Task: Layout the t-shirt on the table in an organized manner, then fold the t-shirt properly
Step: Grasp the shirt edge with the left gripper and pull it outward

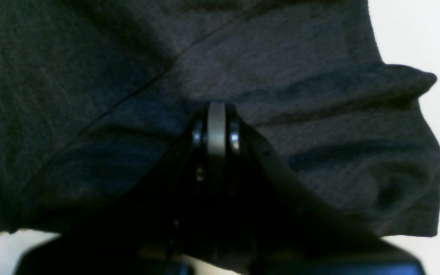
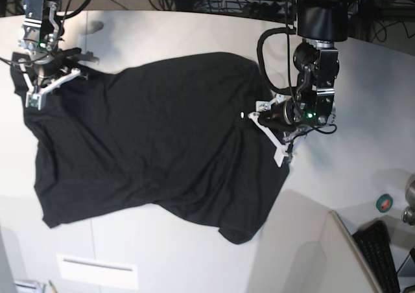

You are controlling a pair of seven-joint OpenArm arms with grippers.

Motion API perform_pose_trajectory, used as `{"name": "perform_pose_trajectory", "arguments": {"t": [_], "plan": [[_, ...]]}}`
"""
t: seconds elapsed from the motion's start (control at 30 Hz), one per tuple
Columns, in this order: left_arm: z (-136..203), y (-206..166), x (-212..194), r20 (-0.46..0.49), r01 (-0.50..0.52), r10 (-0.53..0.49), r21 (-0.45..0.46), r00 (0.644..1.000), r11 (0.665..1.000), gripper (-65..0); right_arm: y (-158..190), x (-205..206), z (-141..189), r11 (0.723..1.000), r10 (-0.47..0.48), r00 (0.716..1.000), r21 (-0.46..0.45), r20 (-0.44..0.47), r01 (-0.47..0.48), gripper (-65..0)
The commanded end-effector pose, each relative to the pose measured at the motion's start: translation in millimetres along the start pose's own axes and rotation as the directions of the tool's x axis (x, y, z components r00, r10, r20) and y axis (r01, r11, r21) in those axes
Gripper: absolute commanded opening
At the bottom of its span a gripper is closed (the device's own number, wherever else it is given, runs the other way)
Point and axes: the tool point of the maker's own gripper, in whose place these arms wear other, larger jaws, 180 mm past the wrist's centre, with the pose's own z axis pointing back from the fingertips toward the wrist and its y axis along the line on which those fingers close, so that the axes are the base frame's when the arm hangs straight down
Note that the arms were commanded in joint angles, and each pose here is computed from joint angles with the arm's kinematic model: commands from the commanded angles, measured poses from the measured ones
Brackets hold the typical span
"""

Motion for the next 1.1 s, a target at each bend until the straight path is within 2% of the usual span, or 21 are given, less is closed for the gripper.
{"name": "perform_pose_trajectory", "arguments": {"t": [0.0,0.1,0.27,0.4,0.57,0.7,0.77,0.87,0.93,1.0,1.07], "plan": [[2,-2,12,0.031,0.001,-0.001,-0.011,1.0,1.0,-39.8,-4,15,1,1.0,0.007,0.999,-0.007,0.046,-0.007,-65.0],[0,-2,9,0.021,-0.004,0.004,-0.013,1.0,1.0,-39.3,-5,15,1,1.0,0.006,0.999,-0.009,0.047,-0.006,-65.0],[1,-17,14,0.038,-0.089,0.094,-0.115,0.995,0.989,-26.3,-4,15,1,1.0,0.007,0.999,-0.007,0.046,-0.007,-65.0],[4,-16,18,0.046,-0.121,0.129,-0.149,0.991,0.981,-26.0,-3,14,1,1.0,0.008,0.999,-0.005,0.046,-0.008,-65.0],[-3,-13,15,0.022,-0.141,0.146,-0.149,0.989,0.979,-26.2,-3,14,1,1.0,0.008,0.999,-0.005,0.046,-0.008,-65.0],[-13,-26,2,-0.032,-0.108,0.104,-0.162,0.994,0.981,-26.5,-3,14,1,1.0,0.008,0.999,-0.005,0.046,-0.008,-65.0],[-14,-30,1,-0.037,-0.094,0.089,-0.168,0.995,0.981,-31.1,-4,14,1,1.0,0.008,0.999,-0.006,0.046,-0.007,-65.0],[-14,-32,2,-0.034,-0.092,0.087,-0.17,0.996,0.981,-48.1,-4,15,1,1.0,0.007,0.999,-0.007,0.046,-0.007,-65.0],[-14,-31,2,-0.036,-0.091,0.086,-0.169,0.996,0.981,-55.6,-5,15,1,1.0,0.006,0.999,-0.009,0.047,-0.006,-65.0],[-12,-29,5,-0.028,-0.088,0.084,-0.164,0.996,0.982,-58.1,-5,15,1,1.0,0.006,0.999,-0.009,0.047,-0.006,-65.0],[-4,-28,14,0.008,-0.066,0.069,-0.163,0.998,0.984,-57.1,-4,15,1,1.0,0.007,0.999,-0.007,0.046,-0.007,-65.0]]}}
